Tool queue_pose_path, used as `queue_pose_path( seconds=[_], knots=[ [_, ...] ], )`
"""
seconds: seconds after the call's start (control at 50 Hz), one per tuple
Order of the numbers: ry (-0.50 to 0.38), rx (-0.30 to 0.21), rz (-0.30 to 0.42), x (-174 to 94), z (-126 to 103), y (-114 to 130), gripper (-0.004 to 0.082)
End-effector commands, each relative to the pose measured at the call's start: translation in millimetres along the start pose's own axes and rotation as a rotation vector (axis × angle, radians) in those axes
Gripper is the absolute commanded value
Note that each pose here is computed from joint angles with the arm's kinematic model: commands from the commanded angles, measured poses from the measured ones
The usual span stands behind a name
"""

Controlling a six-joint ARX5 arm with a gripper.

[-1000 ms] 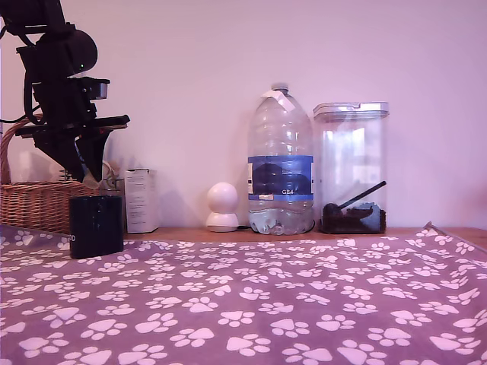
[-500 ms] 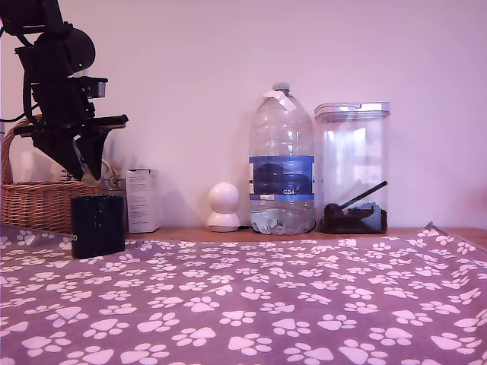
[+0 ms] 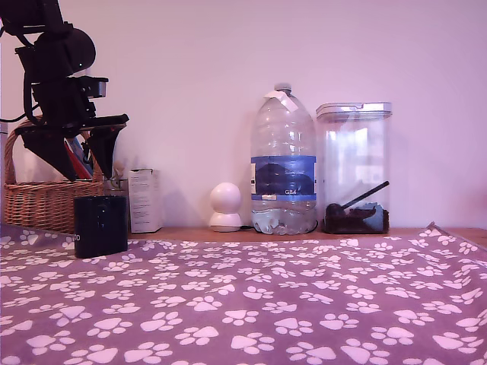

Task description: Pick up the coffee capsules from the table one by one and drop them inside the nearest coffee cup

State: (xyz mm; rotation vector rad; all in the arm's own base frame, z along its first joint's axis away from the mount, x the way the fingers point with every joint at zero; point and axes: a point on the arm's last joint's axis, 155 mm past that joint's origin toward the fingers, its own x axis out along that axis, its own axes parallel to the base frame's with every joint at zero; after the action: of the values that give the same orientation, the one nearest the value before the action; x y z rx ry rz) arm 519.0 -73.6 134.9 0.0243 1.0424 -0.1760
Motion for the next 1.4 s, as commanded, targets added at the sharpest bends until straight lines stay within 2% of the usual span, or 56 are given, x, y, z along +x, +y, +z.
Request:
queue_pose_path(
  seconds=[0.0,0.16,0.22,0.34,0.48,0.64,0.9,1.16,1.38],
  knots=[
    [0.025,-0.001,-0.004,15.6,-5.6,1.5,0.0420],
    [0.005,0.012,-0.020,15.7,-0.5,-1.5,0.0068],
    [-0.002,0.023,-0.020,15.7,1.2,-1.5,-0.0025],
    [-0.032,0.032,-0.020,17.3,7.7,-1.9,-0.0024],
    [-0.121,0.058,-0.034,10.0,19.5,-10.6,-0.0024],
    [-0.215,0.069,-0.034,-7.4,15.2,-13.6,-0.0024],
    [-0.413,0.084,-0.029,-51.8,-6.4,-16.1,-0.0024],
    [-0.513,0.090,-0.027,-86.8,-45.0,-18.2,-0.0024],
    [-0.619,0.071,-0.034,-115.5,-72.7,-20.1,-0.0024]
  ],
)
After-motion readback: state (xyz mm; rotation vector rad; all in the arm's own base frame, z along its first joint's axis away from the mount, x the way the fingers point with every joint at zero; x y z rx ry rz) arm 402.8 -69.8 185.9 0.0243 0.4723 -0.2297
